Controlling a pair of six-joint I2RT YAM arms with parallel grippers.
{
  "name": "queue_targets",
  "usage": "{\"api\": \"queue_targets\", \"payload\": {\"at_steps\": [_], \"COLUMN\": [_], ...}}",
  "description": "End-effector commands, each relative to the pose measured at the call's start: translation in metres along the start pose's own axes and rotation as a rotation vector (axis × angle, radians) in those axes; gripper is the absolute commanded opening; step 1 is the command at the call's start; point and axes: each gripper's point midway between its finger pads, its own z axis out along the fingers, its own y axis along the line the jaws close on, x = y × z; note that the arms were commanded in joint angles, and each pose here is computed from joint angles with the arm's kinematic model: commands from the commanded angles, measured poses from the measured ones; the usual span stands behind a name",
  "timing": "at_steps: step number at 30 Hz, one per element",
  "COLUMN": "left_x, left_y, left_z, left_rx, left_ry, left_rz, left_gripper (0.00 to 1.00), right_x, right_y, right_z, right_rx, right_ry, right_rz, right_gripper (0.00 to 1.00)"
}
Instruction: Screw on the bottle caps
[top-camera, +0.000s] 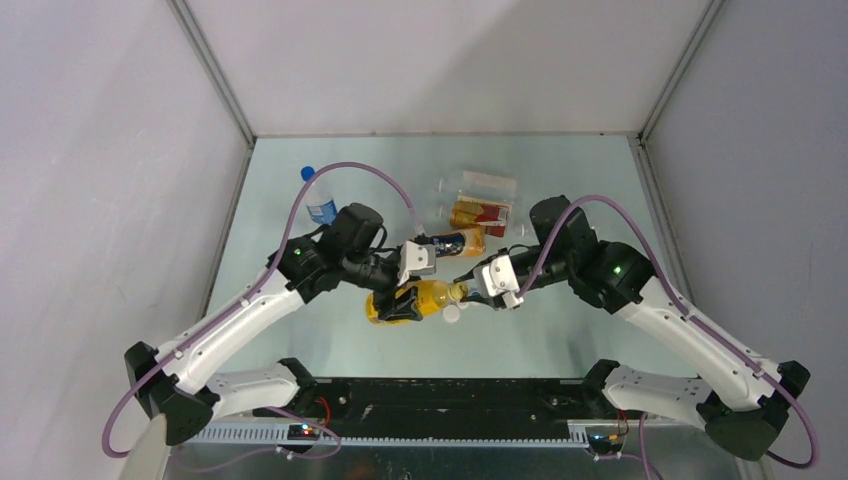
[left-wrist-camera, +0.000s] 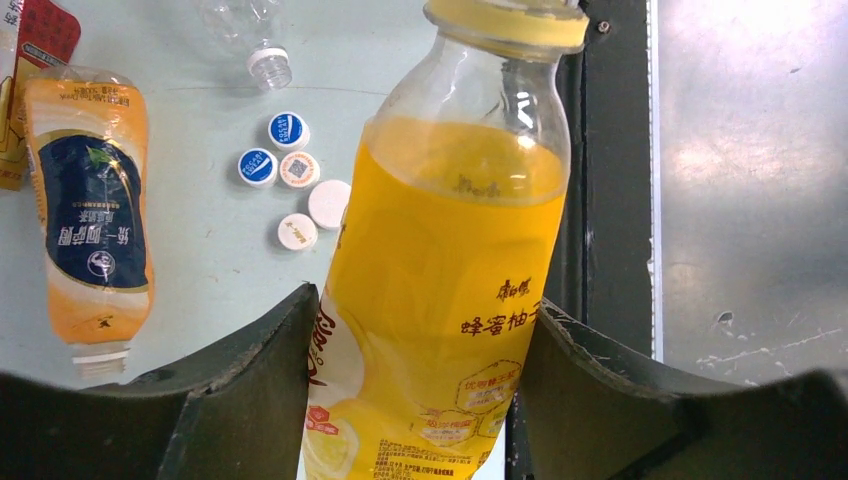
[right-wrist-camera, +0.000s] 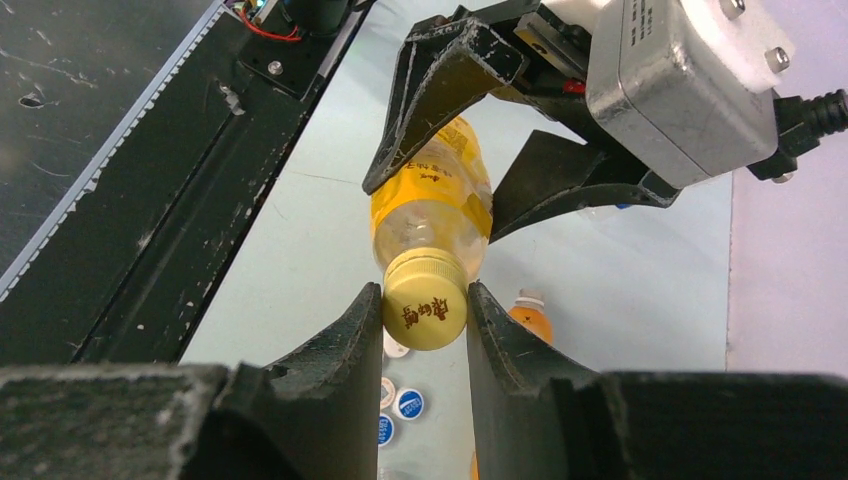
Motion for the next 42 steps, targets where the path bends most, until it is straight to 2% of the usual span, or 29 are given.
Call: {"api": "queue_targets", "payload": {"at_steps": [1, 5, 19, 29, 32, 42], "left_x": [-0.092, -0.097, -0.102, -0.117, -0.128, -0.137], "left_y": [0.006, 0.005, 0.012, 0.034, 0.035, 0.047], "left_z": [-0.015, -0.017, -0.023, -0.039, -0.048, -0.062], "left_rx": [-0.018, -0.030, -0.125, -0.306, -0.351, -0.491], "left_ry": [-0.334, -0.382, -0.471, -0.582, -0.650, -0.819], "left_rz": [0.159, 0.181, 0.253, 0.223, 0.216, 0.101], "left_gripper": [0.06, 0.06, 0.05, 0.05, 0.05, 0.06], "right_x": [0.002, 0.006, -0.015, 0.000, 0.002, 0.012], "right_y": [0.012, 0.011, -0.011, -0.037, -0.040, -0.059], "right_z": [0.015, 0.015, 0.003, 0.000, 0.000, -0.007], "right_rx": [-0.078, -0.076, -0.030, 0.147, 0.184, 0.349], "right_ry": [-0.029, -0.025, -0.174, -0.098, -0.089, -0.061], "right_rz": [0.056, 0.093, 0.330, 0.547, 0.609, 0.770], "right_gripper": [0.00, 0.00, 0.00, 0.00, 0.00, 0.00]}}
